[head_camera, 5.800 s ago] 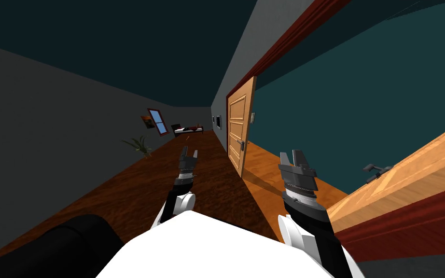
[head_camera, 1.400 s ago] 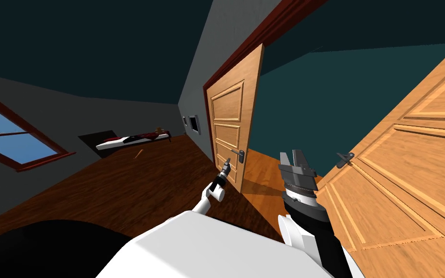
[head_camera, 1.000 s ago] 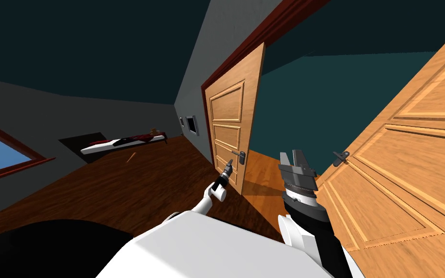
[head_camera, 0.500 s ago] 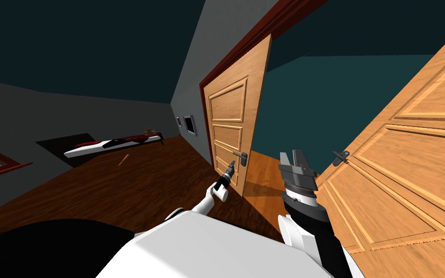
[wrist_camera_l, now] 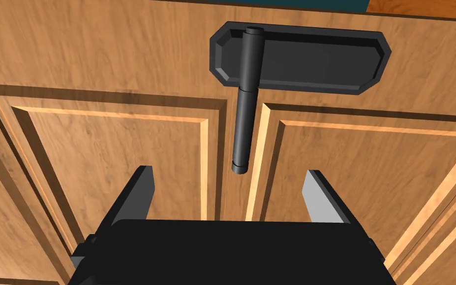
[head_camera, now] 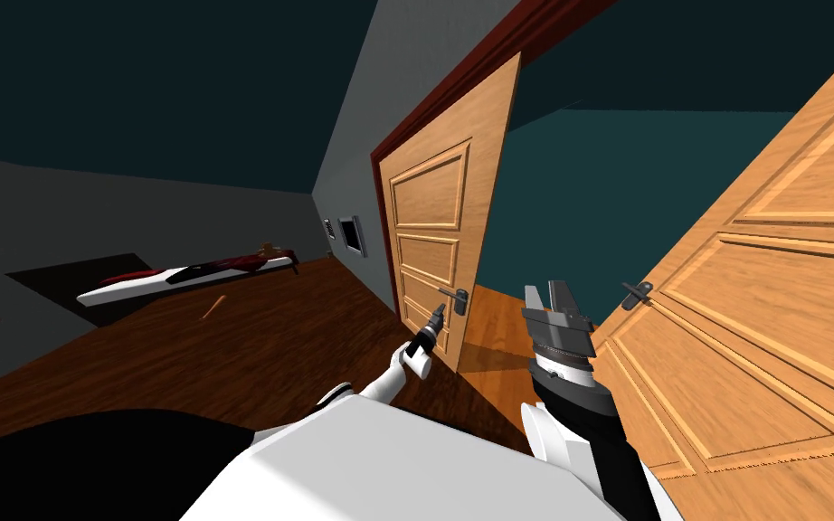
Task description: Push the door open
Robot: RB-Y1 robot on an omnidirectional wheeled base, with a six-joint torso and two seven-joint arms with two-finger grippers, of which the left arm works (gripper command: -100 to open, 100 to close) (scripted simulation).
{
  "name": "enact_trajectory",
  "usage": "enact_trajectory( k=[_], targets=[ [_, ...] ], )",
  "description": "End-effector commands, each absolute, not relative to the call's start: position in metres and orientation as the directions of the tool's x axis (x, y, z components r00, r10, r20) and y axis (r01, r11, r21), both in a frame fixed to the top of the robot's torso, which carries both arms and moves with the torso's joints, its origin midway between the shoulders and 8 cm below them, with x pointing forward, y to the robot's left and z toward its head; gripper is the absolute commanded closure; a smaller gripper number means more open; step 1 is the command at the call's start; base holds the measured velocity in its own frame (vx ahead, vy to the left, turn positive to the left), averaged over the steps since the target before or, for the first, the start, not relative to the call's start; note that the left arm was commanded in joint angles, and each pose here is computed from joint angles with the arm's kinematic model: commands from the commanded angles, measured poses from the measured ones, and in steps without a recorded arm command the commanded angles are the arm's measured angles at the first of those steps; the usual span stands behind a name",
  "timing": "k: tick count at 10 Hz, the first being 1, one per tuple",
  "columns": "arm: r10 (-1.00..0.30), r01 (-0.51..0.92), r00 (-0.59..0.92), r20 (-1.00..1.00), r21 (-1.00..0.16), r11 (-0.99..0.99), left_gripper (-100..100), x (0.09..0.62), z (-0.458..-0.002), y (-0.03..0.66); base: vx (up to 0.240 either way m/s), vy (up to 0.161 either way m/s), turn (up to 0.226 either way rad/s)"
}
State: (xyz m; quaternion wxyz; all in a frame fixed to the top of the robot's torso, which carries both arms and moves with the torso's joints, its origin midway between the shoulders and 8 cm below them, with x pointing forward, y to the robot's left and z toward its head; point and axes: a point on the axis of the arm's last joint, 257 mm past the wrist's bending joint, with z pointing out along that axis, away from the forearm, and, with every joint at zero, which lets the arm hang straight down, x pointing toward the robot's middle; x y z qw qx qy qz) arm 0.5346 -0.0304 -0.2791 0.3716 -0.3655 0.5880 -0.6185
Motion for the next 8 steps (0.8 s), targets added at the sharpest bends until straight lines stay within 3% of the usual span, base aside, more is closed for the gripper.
enact_trajectory(
  k=[1, 4, 8],
  targets=[
    [-0.883, 0.018, -0.469, 0.009, -1.0, -0.019, -100, 0.535, -0.285, -0.038, 0.099, 0.119, -0.083],
    [-0.877, 0.009, -0.48, 0.005, -1.0, -0.01, -100, 0.535, -0.289, -0.047, 0.083, 0.088, -0.065],
    [-0.888, 0.012, -0.458, -0.033, -0.999, 0.031, -100, 0.543, -0.298, -0.02, 0.167, -0.086, -0.028]
  ],
)
